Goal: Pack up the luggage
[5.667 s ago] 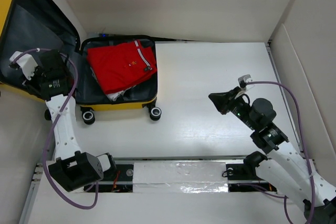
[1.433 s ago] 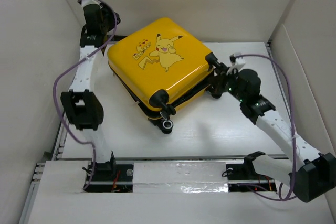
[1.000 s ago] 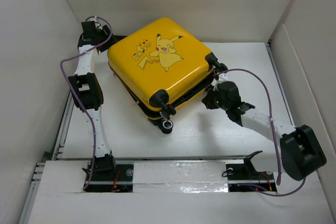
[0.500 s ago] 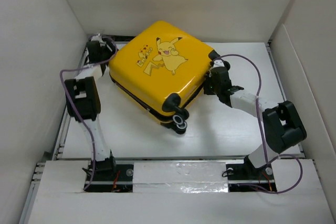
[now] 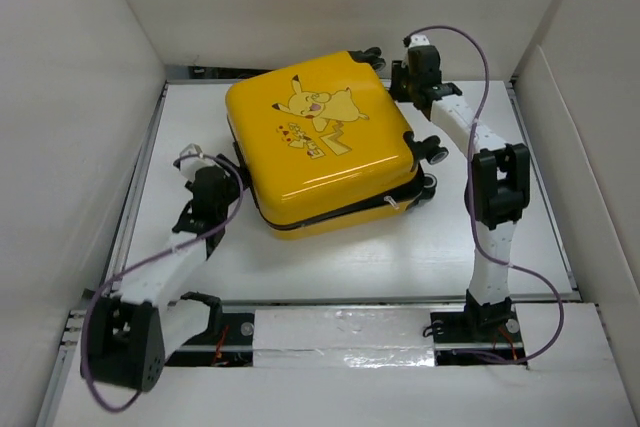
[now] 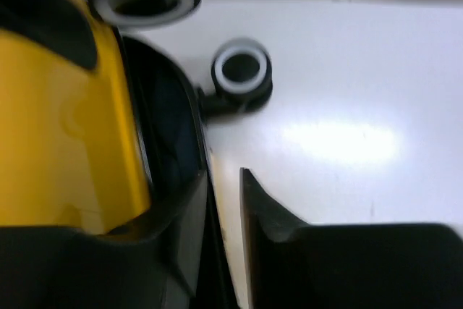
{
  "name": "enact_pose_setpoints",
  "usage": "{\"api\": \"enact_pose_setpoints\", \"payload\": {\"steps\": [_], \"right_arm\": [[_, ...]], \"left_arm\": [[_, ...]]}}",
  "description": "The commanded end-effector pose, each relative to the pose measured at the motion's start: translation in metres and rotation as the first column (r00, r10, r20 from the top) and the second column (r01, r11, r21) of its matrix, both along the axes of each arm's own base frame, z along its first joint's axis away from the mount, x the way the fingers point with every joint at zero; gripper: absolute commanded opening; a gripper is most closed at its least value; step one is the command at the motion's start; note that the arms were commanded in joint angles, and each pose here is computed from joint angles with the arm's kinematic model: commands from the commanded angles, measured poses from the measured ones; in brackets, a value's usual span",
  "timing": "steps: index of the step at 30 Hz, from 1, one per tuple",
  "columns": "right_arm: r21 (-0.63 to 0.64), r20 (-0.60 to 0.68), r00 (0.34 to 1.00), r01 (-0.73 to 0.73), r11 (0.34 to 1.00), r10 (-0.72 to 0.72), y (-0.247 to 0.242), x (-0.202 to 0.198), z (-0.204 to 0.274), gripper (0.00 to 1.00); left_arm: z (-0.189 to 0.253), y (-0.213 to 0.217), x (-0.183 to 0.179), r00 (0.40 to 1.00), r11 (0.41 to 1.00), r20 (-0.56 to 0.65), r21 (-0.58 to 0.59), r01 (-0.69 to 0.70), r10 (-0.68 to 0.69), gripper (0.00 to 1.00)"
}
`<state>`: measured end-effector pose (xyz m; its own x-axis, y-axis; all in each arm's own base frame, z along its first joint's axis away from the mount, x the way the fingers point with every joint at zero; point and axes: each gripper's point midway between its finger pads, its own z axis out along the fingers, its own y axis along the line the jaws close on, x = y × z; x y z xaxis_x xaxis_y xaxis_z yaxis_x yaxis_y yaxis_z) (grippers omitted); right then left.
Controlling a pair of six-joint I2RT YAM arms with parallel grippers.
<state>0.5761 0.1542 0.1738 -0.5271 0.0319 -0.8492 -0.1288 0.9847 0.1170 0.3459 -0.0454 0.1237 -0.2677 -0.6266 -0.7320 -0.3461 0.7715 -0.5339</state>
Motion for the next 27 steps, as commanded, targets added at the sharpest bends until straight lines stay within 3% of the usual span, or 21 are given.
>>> {"api": "enact_pose_setpoints", "payload": {"steps": [1, 5, 8, 10, 11, 13, 14, 15, 16, 17, 18, 19, 20, 21, 22, 23, 24, 26, 27], "right_arm": [[0.189, 0.185, 0.943, -0.310, 0.932, 0.276, 0.103, -0.019, 0.109, 0.55], [0.193, 0.232, 0.956, -0.225, 0.955, 0.178, 0.059, -0.015, 0.145, 0.82], [0.202, 0.266, 0.953, -0.200, 0.959, 0.143, 0.036, -0.045, 0.165, 0.84], [0.238, 0.337, 0.938, -0.161, 0.958, 0.074, 0.014, -0.082, 0.178, 0.77], [0.252, 0.364, 0.930, -0.151, 0.956, 0.051, 0.007, -0.097, 0.183, 0.58], [0.301, 0.430, 0.903, -0.136, 0.944, -0.008, -0.004, -0.148, 0.187, 0.35], [0.315, 0.443, 0.897, -0.143, 0.938, -0.012, -0.005, -0.166, 0.186, 0.14], [0.327, 0.447, 0.894, -0.143, 0.934, -0.020, -0.006, -0.183, 0.182, 0.09], [0.340, 0.500, 0.866, -0.200, 0.919, 0.003, 0.001, -0.217, 0.197, 0.06], [0.332, 0.438, 0.899, -0.167, 0.928, 0.005, 0.000, -0.229, 0.156, 0.03], [0.329, 0.419, 0.908, -0.158, 0.931, 0.006, 0.000, -0.240, 0.142, 0.02], [0.316, 0.376, 0.926, -0.163, 0.935, 0.034, 0.006, -0.256, 0.121, 0.02], [0.313, 0.345, 0.938, -0.150, 0.938, 0.035, 0.000, -0.272, 0.098, 0.01], [0.319, 0.325, 0.945, -0.141, 0.937, 0.032, -0.002, -0.281, 0.087, 0.01], [0.307, 0.267, 0.963, -0.128, 0.943, 0.044, -0.004, -0.293, 0.065, 0.01], [0.308, 0.244, 0.968, -0.137, 0.941, 0.062, -0.001, -0.302, 0.054, 0.01], [0.317, 0.218, 0.974, -0.132, 0.939, 0.064, -0.003, -0.312, 0.039, 0.01], [0.312, 0.173, 0.982, -0.127, 0.941, 0.076, -0.002, -0.322, 0.021, 0.01], [0.313, 0.152, 0.986, -0.111, 0.943, 0.066, -0.003, -0.326, 0.009, 0.01]], "left_arm": [[0.069, -0.048, -0.021, 0.966, 0.979, 0.226, -0.128, 0.158, -0.126, 0.66], [0.124, -0.027, -0.036, 0.929, 0.986, 0.369, -0.137, 0.093, -0.036, 0.88], [0.162, -0.019, -0.031, 0.900, 0.989, 0.435, -0.136, 0.062, 0.004, 0.89], [0.195, -0.015, -0.024, 0.865, 0.987, 0.501, -0.155, 0.050, 0.035, 0.88], [0.197, -0.013, -0.014, 0.865, 0.987, 0.500, -0.154, 0.039, 0.043, 0.88], [0.219, -0.017, 0.007, 0.850, 0.981, 0.526, -0.181, 0.071, 0.036, 0.87], [0.224, -0.018, 0.016, 0.848, 0.979, 0.529, -0.187, 0.077, 0.035, 0.87], [0.246, -0.016, 0.025, 0.824, 0.978, 0.565, -0.193, 0.082, 0.042, 0.86], [0.256, -0.016, 0.036, 0.814, 0.979, 0.579, -0.187, 0.086, 0.039, 0.86], [0.233, -0.023, 0.066, 0.858, 0.983, 0.514, -0.153, 0.101, -0.008, 0.84], [0.273, -0.014, 0.082, 0.830, 0.985, 0.557, -0.137, 0.101, -0.007, 0.84], [0.235, -0.023, 0.119, 0.890, 0.985, 0.449, -0.109, 0.136, -0.073, 0.83], [0.229, -0.022, 0.139, 0.906, 0.986, 0.408, -0.071, 0.152, -0.110, 0.83], [0.272, -0.014, 0.158, 0.877, 0.983, 0.459, -0.042, 0.177, -0.138, 0.82], [0.256, -0.017, 0.175, 0.902, 0.976, 0.390, -0.031, 0.215, -0.186, 0.82], [0.205, -0.031, 0.209, 0.915, 0.949, 0.281, -0.038, 0.312, -0.289, 0.82], [0.249, -0.035, 0.226, 0.875, 0.934, 0.338, 0.047, 0.353, -0.348, 0.82], [0.165, -0.040, 0.260, 0.896, 0.904, 0.123, 0.014, 0.428, -0.426, 0.81], [0.184, -0.039, 0.271, 0.870, 0.885, 0.161, 0.063, 0.461, -0.465, 0.81]]}}
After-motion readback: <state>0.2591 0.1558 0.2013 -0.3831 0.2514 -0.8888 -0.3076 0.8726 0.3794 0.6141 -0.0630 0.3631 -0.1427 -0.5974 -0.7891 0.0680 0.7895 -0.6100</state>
